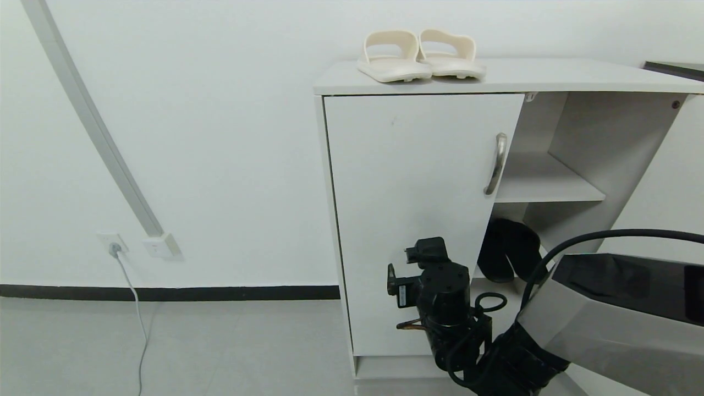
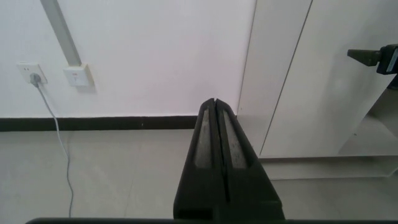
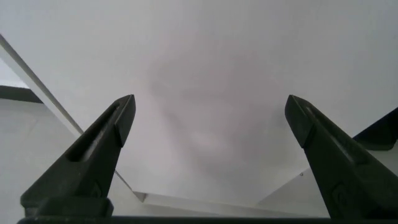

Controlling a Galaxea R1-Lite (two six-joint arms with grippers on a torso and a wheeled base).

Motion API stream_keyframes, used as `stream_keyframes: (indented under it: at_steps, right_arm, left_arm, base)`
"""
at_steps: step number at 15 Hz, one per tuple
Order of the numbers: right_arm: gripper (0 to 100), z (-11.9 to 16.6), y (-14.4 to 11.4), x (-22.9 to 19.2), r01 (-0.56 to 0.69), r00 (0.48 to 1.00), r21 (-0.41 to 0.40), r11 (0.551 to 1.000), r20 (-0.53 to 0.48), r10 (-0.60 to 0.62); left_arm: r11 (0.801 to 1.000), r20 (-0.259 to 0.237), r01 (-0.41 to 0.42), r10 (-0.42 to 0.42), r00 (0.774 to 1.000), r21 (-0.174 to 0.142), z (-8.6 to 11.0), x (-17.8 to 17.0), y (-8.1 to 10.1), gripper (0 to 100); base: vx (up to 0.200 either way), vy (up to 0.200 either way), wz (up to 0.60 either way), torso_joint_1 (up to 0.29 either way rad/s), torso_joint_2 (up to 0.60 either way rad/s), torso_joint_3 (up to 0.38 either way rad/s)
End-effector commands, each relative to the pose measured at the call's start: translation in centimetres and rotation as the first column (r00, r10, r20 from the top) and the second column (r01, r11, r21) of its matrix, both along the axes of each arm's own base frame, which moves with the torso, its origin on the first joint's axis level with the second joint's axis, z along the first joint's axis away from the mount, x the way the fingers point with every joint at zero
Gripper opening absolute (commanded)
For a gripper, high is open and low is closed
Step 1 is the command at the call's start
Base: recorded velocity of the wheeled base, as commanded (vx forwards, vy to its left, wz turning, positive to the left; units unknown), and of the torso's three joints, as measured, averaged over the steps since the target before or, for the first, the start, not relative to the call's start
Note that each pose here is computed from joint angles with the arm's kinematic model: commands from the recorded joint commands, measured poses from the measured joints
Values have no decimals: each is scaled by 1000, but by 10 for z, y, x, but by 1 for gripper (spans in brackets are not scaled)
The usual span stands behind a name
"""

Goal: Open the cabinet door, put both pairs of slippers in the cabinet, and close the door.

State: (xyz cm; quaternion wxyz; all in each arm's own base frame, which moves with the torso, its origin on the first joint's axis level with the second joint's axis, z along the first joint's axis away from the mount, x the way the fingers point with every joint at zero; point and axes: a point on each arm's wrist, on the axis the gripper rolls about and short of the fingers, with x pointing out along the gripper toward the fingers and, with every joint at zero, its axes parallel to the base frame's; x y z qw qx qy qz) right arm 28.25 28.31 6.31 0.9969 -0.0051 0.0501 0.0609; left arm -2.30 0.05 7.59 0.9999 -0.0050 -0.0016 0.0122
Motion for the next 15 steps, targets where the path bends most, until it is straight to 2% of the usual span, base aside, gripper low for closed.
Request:
stream_keyframes:
  at_steps: [1,12,15]
  right_arm:
    - [100,-5,-1,1,0,1000,-17,1000,3,0]
    - [100,-5,-1,0,-16,1000,-9,1000,26,16]
    - [100,-5,-1,0,-16,1000,-10,1000,25,17]
  left_arm:
    - [1000,-1,-2,2,1000,1,0,0,0,0]
    - [1000,-1,-2,2,1000,-1,0,0,0,0]
    - [1000,-1,-2,2,1000,-1,0,0,0,0]
  base:
    - [0,0,0,0,0,0]
    - [0,0,0,0,0,0]
    - [0,0,0,22,-242,-253]
